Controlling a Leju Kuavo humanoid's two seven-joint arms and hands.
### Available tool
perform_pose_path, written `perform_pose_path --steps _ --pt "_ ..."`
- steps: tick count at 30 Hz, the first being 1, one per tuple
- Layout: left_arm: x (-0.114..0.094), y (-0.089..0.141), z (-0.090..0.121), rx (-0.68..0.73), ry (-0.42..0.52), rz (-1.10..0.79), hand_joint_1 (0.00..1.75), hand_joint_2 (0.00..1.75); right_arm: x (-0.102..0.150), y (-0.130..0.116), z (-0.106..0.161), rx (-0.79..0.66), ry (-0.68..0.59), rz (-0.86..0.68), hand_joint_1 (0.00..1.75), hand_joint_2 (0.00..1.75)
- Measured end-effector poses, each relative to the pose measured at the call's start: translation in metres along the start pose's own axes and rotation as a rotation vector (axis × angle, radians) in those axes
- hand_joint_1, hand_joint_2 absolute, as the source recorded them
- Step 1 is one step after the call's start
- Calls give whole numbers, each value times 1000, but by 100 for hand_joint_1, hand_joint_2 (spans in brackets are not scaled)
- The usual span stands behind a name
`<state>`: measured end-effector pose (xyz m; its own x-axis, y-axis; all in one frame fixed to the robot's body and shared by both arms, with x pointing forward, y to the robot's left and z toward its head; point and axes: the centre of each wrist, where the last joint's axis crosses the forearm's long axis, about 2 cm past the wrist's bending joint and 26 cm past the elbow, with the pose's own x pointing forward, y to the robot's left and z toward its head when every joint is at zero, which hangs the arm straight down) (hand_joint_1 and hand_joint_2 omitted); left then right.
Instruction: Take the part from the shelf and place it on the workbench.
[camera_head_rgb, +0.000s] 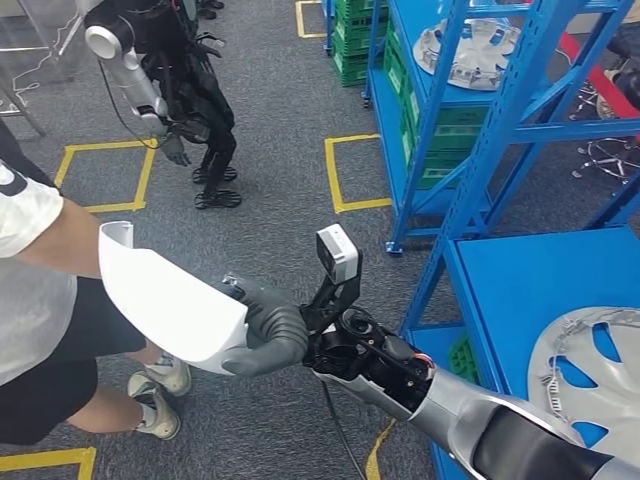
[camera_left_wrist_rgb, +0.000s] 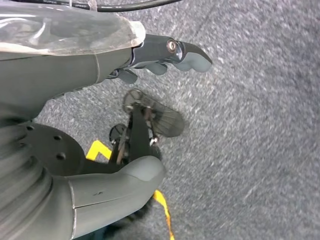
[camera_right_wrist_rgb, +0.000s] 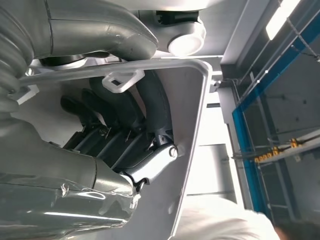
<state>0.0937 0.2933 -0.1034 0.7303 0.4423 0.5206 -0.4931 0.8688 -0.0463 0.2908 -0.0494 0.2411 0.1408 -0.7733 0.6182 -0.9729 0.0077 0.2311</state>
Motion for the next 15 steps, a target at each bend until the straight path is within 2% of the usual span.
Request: perform_pose_path --steps 15 --pt "4 -1 -2 -2 -10 4 0 175 0 -1 0 10 0 -5 166 175"
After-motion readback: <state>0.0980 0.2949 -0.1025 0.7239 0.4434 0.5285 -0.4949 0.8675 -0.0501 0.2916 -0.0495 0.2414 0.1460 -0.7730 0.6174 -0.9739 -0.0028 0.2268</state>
